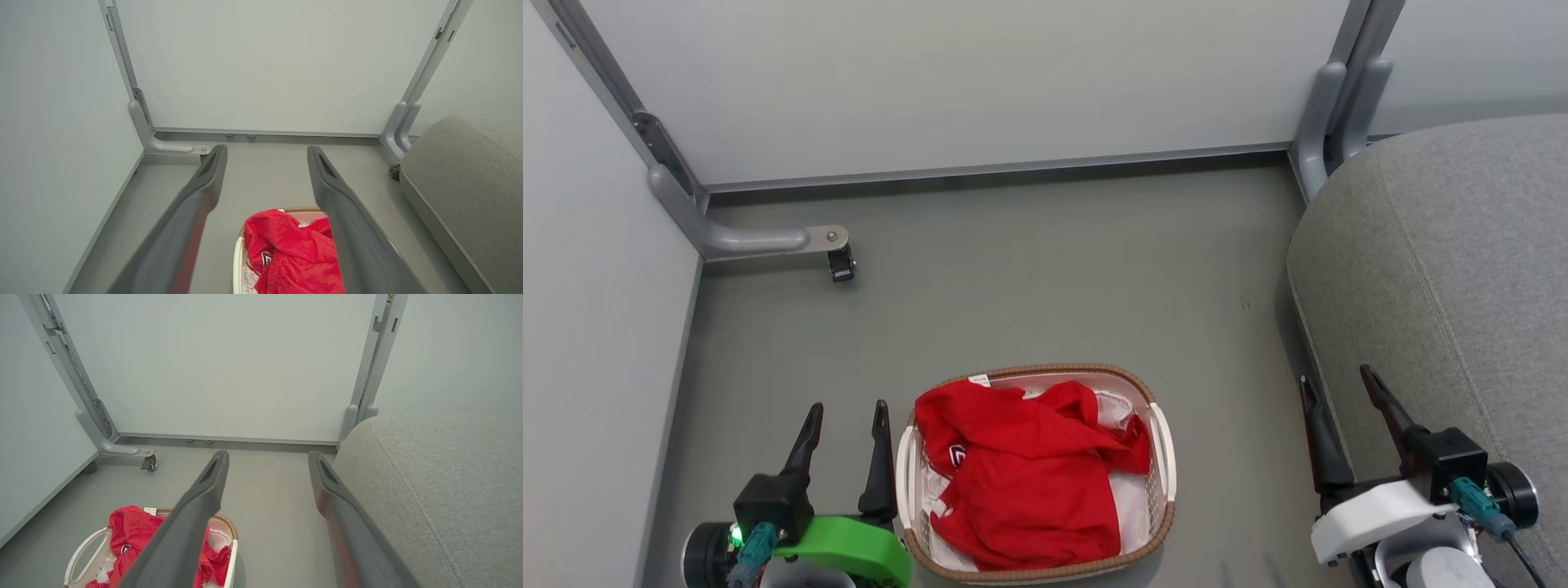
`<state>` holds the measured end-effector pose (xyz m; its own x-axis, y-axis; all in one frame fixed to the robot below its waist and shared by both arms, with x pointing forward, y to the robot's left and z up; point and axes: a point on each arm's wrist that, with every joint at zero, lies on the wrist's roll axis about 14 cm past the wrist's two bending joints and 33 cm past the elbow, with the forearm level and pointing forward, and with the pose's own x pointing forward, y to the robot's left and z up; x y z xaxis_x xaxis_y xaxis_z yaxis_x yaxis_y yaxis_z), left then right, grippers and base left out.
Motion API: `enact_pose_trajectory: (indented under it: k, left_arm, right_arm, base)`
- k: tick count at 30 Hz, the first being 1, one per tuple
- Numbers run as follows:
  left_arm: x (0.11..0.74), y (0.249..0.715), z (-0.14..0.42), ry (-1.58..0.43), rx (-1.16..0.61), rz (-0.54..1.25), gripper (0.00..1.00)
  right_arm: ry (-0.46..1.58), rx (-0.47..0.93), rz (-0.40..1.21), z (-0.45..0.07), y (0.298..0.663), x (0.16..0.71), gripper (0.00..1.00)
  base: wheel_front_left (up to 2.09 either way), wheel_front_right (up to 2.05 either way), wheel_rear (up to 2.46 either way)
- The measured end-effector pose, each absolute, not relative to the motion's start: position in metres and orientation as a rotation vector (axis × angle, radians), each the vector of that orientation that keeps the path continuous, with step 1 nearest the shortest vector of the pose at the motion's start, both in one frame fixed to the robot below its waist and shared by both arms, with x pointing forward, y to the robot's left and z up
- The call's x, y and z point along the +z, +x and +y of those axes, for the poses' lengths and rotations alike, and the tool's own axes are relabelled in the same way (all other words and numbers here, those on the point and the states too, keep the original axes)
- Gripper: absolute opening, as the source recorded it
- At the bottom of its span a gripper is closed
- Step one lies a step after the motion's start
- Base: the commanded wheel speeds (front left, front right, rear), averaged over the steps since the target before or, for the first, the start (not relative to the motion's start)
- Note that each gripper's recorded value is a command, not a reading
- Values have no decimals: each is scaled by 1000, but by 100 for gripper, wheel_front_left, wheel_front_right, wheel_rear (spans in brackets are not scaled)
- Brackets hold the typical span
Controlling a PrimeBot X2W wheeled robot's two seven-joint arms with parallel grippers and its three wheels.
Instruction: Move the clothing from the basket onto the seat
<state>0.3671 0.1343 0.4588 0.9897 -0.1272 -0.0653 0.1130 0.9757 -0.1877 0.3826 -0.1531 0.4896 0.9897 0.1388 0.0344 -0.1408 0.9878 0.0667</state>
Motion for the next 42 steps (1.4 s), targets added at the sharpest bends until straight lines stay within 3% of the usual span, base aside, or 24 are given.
enact_pose_trajectory:
  k: [11,22,32,42]
  left_arm:
    - [441,429,84,-57,-350,116,100]
    - [328,461,13,158,-700,393,100]
    - [207,425,-12,238,-934,687,100]
    - [151,431,-31,252,-997,761,100]
  right_arm:
    - [57,102,-63,-167,430,493,100]
    - [72,7,-72,-202,485,472,100]
    - [83,-74,71,-232,488,405,100]
    - [61,-145,154,-260,476,375,100]
  base:
    - [0,0,0]
    - [0,0,0]
    - [0,0,0]
    - [0,0,0]
